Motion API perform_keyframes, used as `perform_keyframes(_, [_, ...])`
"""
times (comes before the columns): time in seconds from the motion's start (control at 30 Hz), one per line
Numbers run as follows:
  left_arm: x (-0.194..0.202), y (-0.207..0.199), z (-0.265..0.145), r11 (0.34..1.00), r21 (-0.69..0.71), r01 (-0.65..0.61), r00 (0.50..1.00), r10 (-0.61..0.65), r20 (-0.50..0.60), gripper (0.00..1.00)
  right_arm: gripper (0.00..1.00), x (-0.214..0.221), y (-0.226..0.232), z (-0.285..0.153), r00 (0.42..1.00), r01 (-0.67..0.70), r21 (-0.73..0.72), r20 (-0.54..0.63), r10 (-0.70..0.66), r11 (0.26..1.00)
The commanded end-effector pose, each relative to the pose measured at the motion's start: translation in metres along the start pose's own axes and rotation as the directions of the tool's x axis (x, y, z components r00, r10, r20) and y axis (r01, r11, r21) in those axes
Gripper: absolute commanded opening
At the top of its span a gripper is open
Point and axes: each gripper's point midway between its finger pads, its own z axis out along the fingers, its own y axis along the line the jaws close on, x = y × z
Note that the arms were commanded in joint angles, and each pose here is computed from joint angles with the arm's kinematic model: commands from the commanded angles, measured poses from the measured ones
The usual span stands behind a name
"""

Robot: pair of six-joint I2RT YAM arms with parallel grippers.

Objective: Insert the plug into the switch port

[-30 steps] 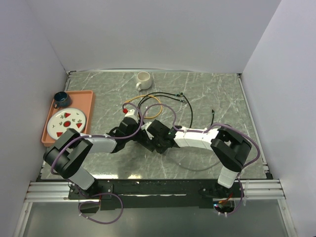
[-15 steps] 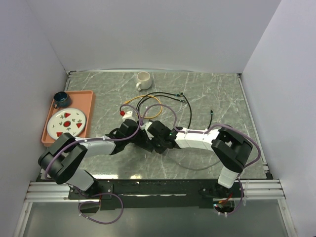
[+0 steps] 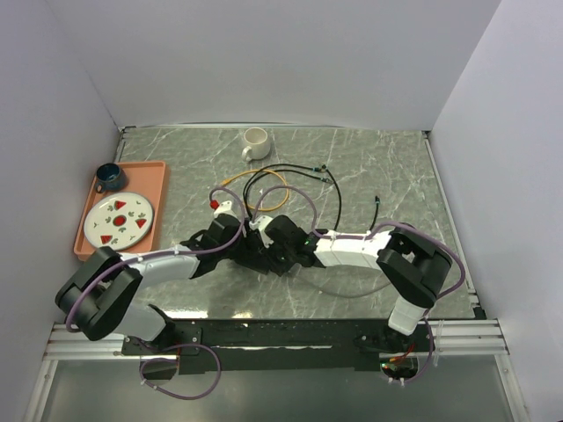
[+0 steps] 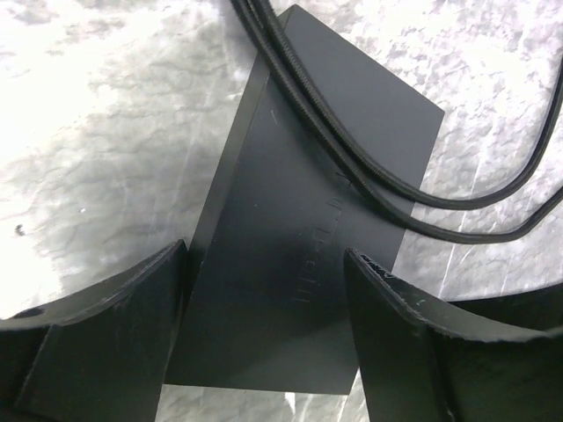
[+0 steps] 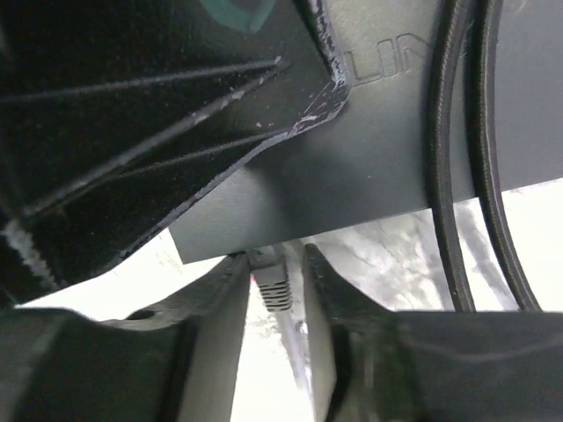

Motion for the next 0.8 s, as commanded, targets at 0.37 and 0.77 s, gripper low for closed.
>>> perform_keyframes(0.37, [-0.006, -0.010, -0.033, 0.999, 0.048, -0.002, 0.998, 0.006, -0.070, 0.90, 0.78, -0.069, 0.005, -0.015, 0.957, 0.004, -0.028, 0.292, 0.004, 1.000])
perform_keyframes(0.77, [-0.041, -0.014, -0.050, 0.998, 0.060, -0.037, 0.999, 0.037, 0.002, 0.93, 0.90, -0.076, 0.016, -0.051, 0.932, 0.048, -0.068, 0.362, -0.021, 0.997])
